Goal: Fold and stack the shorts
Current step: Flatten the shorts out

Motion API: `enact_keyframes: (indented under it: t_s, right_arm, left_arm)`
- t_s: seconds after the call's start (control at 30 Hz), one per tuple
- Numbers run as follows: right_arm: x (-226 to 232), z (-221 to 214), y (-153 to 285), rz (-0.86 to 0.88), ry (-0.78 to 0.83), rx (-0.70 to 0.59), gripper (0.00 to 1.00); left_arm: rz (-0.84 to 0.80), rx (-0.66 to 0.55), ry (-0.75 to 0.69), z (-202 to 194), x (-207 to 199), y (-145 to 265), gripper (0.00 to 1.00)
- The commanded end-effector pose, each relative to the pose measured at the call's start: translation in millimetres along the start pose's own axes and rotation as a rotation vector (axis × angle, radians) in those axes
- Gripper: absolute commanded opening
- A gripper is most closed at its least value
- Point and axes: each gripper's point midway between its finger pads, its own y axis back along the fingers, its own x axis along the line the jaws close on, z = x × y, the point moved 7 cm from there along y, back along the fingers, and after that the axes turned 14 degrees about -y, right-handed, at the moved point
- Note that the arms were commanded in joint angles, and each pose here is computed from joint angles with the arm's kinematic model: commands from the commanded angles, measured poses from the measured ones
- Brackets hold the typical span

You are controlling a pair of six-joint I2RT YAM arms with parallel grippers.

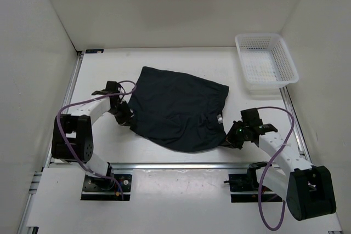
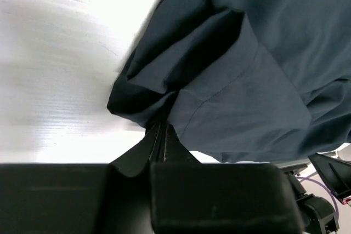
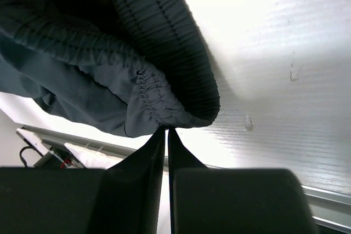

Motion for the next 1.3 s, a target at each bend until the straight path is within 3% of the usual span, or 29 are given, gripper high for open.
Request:
enact_keyframes:
  t_s: [0.0,0.07,0.1,0.13,0.2,0.57,0.63,0.7,0.73,1.0,1.03,1.17,1.2,1.27]
  right_arm:
    - [13.4,9.9,6.0,0.03,0.047,-0.052,0.09]
    - [13.4,9.9,6.0,0.03,0.047,-0.052,0.09]
    - [13.4,9.9,6.0,0.03,0.047,-0.052,0.09]
    - [13.0,10.0,6.0,0.03,0.058,-0.052,0.09]
    - [13.2,10.9,4.3,0.027,0.057,-0.051,0.09]
    - [18.2,13.9,1.1,0.029,0.072,-0.029,0.09]
    - [21.9,14.8,2.2,0.038,0.084,-0.022,0.09]
    - [23.7,16.1,2.4,0.038,0.093,-0.022,0.09]
    - [23.7,16.1,2.4,0.038,0.094,-0.022,0.09]
    - [21.8,16.0,2.4,0.025,0.089,-0.025,0.09]
    - [21.7,15.9,2.4,0.025,0.089,-0.025,0.09]
    - [28.5,20.0,4.6,0.032,0.095,-0.04,0.09]
    - [28.6,20.0,4.6,0.032,0.095,-0.04,0.09]
    - [36.8,23.1,8.7,0.052,0.104,-0.053,0.09]
  left_arm:
    - [-0.029,-0.106,-0.037,9.8,-10.6,23.0,0.12]
    - [-0.034,-0.084,-0.055,3.3,-12.6,25.7,0.27]
    - [-0.025,-0.101,-0.059,3.9,-12.3,28.5,0.39]
    - [-0.019,-0.073,-0.039,-5.9,-11.2,25.1,0.73]
    - [-0.002,-0.063,-0.016,-14.7,-8.6,22.1,0.83]
    - [0.03,-0.029,-0.075,-18.4,-26.6,2.1,0.66]
    - [0.047,-0.027,-0.073,-18.0,-24.6,-0.2,0.52]
    - [0.054,-0.034,-0.084,-14.6,-24.9,-0.3,0.15]
    - [0.054,-0.034,-0.085,-14.6,-24.9,-0.3,0.1]
    - [0.05,-0.19,-0.119,43.1,-45.1,50.1,0.1]
    - [0.024,-0.252,-0.133,61.9,-59.5,68.1,0.1]
    - [0.008,-0.306,-0.135,111.2,-86.3,82.3,0.11]
    - [0.042,-0.25,-0.12,122.1,-83.8,61.5,0.19]
    - [0.064,-0.202,-0.129,132.8,-88.3,62.5,0.32]
